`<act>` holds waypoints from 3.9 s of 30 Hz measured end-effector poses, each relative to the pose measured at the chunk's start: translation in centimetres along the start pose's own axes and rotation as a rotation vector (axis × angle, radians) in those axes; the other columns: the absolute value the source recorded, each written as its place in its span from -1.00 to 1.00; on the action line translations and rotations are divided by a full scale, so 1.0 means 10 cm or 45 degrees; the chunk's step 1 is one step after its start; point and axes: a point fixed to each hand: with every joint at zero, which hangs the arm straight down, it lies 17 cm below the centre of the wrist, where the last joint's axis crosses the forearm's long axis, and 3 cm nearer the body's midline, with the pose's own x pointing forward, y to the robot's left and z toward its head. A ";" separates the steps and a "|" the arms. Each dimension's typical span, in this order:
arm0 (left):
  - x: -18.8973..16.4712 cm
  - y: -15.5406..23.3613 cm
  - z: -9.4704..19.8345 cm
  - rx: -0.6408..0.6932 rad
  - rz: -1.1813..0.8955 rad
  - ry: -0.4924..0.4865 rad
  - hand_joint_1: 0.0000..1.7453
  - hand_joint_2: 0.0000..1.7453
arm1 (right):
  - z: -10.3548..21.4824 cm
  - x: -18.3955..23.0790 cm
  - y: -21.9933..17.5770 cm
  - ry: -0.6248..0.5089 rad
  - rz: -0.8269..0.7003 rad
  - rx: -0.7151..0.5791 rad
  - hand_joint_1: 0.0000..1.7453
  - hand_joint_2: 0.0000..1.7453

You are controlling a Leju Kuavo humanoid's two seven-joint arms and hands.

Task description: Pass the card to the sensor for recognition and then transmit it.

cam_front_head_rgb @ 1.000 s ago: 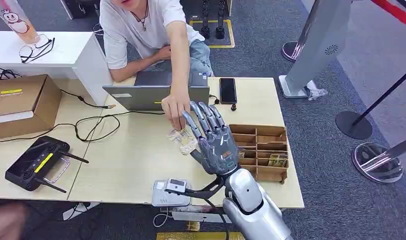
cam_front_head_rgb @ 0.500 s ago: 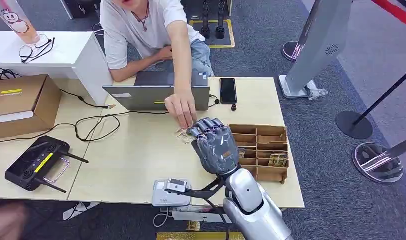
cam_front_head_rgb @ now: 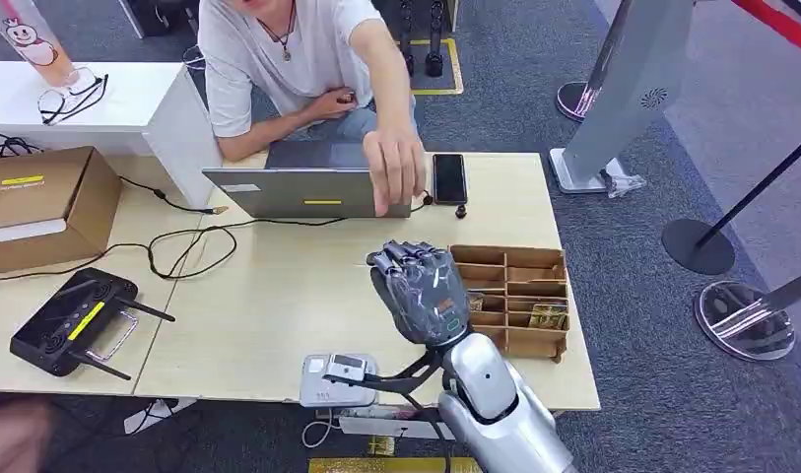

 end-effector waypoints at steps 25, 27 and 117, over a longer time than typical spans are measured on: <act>0.02 -0.03 0.01 -0.008 0.012 -0.003 -1.00 -1.00 | 0.09 0.18 0.35 0.025 -0.496 0.239 1.00 1.00; 0.02 -0.03 0.01 -0.008 0.010 -0.005 -1.00 -1.00 | 0.12 0.22 0.41 0.031 -0.591 0.285 1.00 1.00; 0.22 -0.02 -0.03 -0.042 -0.055 -0.017 -1.00 -1.00 | 1.21 0.36 1.95 0.496 -1.194 1.117 1.00 1.00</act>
